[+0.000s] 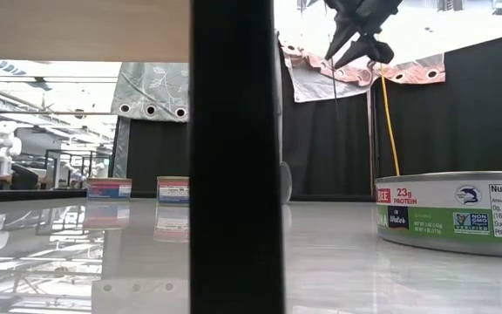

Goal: Stack canned seafood by type on shelf
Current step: Stack the green white tuna can on top of other green white tuna can on the shelf, then stack the green white tuna can on top of the other green white tuna cans on the shelf

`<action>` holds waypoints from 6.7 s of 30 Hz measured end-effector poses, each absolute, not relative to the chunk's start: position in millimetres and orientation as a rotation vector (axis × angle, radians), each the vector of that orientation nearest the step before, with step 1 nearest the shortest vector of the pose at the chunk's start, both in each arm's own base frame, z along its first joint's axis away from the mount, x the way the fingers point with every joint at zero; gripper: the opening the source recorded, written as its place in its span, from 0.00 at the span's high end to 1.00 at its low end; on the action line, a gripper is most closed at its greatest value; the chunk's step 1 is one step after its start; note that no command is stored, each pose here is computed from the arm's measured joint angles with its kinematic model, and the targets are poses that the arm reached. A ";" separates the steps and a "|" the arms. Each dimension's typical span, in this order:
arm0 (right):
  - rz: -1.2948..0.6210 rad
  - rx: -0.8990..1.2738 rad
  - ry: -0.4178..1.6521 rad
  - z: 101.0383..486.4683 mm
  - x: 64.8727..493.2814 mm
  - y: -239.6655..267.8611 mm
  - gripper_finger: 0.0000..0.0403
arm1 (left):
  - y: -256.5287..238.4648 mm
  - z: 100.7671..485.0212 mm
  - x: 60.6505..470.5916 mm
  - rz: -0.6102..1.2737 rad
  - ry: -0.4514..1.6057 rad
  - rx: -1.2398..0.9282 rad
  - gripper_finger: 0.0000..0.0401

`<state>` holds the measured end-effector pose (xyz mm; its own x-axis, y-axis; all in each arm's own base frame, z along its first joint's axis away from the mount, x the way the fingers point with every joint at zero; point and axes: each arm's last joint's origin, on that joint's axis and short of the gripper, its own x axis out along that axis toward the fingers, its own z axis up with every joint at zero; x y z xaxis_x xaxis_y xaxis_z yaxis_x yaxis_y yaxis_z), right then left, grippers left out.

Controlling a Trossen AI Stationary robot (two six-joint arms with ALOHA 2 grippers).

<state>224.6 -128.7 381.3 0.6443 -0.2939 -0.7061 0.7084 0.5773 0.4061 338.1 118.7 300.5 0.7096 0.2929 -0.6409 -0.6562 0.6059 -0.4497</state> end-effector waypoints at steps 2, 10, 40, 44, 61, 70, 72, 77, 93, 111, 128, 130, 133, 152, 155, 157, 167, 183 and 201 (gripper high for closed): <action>-0.629 0.738 0.629 384.0 220.4 -125.4 0.67 | 126.0 282.4 349.1 0.604 0.575 -0.774 0.23; -0.616 0.694 0.724 379.7 214.1 -121.8 0.62 | 139.5 241.3 387.6 0.699 0.660 -0.728 0.01; -0.594 0.634 0.750 379.5 212.3 -122.2 0.59 | 146.7 225.9 411.6 0.551 0.788 -0.642 0.63; -0.593 0.632 0.751 379.5 212.3 -122.2 0.59 | 126.7 288.1 375.9 0.322 0.811 -0.684 0.63; -0.480 0.867 0.693 383.3 232.3 -89.2 0.59 | 10.4 420.5 176.1 -0.521 0.990 -0.724 0.63; -0.207 0.996 0.386 413.9 269.8 -27.8 0.59 | -33.5 392.8 180.5 -0.645 1.144 -0.689 0.63; -0.184 1.007 0.329 419.1 273.8 -12.2 0.59 | -42.0 388.2 187.3 -0.663 1.132 -0.686 0.63; -0.195 0.998 0.206 427.8 276.3 19.2 0.59 | -61.5 381.1 200.8 -0.693 1.055 -0.673 0.63; -0.198 0.986 0.049 439.5 271.6 60.4 0.59 | -92.0 317.9 223.0 -0.645 0.990 -0.735 0.63; -0.158 0.960 0.074 439.3 269.1 70.6 0.59 | -94.7 308.4 225.1 -0.545 0.954 -0.743 0.57; -0.186 0.936 0.129 433.3 268.8 68.6 0.59 | -93.9 304.6 225.5 -0.498 0.974 -0.734 0.51; -0.189 0.937 0.127 433.5 268.8 67.9 0.59 | -94.4 301.8 227.7 -0.483 0.984 -0.731 0.45; -0.192 0.936 0.127 433.8 268.0 66.8 0.59 | -96.1 297.3 232.4 -0.477 0.994 -0.725 0.38; -0.347 1.112 0.659 390.3 233.5 98.0 0.61 | -38.0 340.8 178.6 -0.165 0.852 -0.705 0.33; -0.396 1.059 0.860 359.2 244.9 127.5 0.66 | -30.4 343.8 170.6 -0.079 0.804 -0.664 0.33; -0.368 1.003 0.952 340.6 254.9 149.0 0.71 | -26.8 345.0 167.1 -0.023 0.779 -0.647 0.33; -0.341 0.693 1.190 245.1 290.2 217.0 0.98 | -22.6 346.5 165.3 0.039 0.740 -0.627 0.33; -0.346 0.603 1.294 177.3 309.0 238.7 1.00 | -26.7 346.6 164.4 -0.092 0.793 -0.682 0.33; -0.419 0.674 1.265 171.6 290.5 240.8 1.00 | -30.9 347.2 162.9 -0.131 0.825 -0.764 0.33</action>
<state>290.5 240.8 171.6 0.2654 0.0725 -0.9614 0.6325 0.7396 0.2304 162.9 -30.9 347.2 0.6871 -0.3880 -0.6143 -0.1778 0.7300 -0.6600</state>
